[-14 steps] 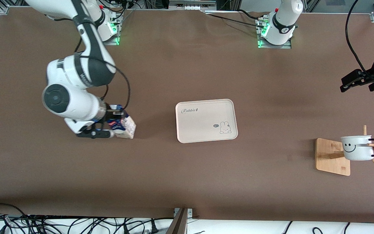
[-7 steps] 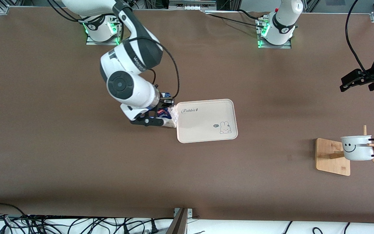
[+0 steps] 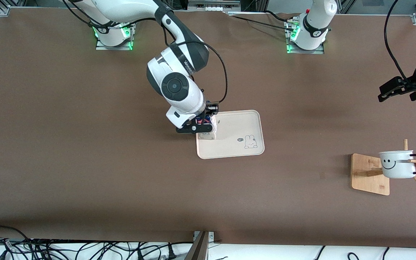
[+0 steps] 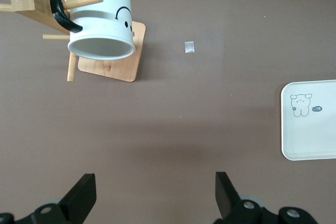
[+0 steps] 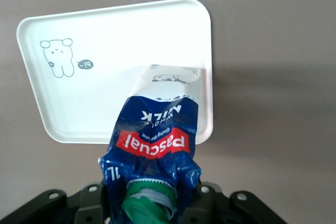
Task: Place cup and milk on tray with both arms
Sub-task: 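Lift the milk carton and carry it over the white tray, then lower the carton onto the tray while the left gripper reaches the mug, then open the right gripper and withdraw it while the left gripper descends, then grasp the white mug's rim with the left gripper on the tree, then lift the mug off the wooden tree and carry it toward the tray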
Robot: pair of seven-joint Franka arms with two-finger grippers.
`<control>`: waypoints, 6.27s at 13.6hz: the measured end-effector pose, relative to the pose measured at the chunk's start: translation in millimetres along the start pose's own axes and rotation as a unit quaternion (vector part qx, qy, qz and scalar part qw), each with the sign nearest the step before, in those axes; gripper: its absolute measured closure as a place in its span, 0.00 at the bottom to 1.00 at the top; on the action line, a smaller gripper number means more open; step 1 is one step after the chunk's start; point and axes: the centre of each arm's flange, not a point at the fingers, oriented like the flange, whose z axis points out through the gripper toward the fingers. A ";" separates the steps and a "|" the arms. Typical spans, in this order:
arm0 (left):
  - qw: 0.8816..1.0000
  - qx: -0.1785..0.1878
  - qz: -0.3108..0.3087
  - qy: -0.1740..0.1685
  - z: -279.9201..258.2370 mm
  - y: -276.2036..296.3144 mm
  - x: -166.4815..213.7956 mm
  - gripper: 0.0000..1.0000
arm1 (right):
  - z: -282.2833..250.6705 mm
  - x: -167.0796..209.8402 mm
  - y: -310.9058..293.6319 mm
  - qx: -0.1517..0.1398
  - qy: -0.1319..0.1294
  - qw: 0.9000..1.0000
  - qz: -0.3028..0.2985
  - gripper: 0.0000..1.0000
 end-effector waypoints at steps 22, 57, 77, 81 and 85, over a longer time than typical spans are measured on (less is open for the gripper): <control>0.961 -0.018 -0.258 0.103 51.6 -5.0 87.7 0.00 | -132.2 55.9 71.1 0.046 0.108 0.990 0.080 0.00; 0.830 -0.169 -0.447 0.288 179.7 -57.0 52.6 0.91 | -322.0 -72.3 423.7 -0.105 0.097 0.990 -0.009 0.00; 0.979 -0.065 -0.165 0.101 61.2 85.9 64.3 0.93 | -321.1 -68.2 437.5 -0.080 0.097 0.992 0.007 0.00; 0.991 -0.044 -0.125 0.003 42.0 126.0 39.6 0.93 | -320.9 -68.0 437.4 -0.080 0.097 0.992 0.007 0.00; 0.995 -0.029 -0.076 -0.064 47.2 178.9 12.4 0.93 | -320.7 -67.9 437.4 -0.080 0.096 0.992 0.007 0.00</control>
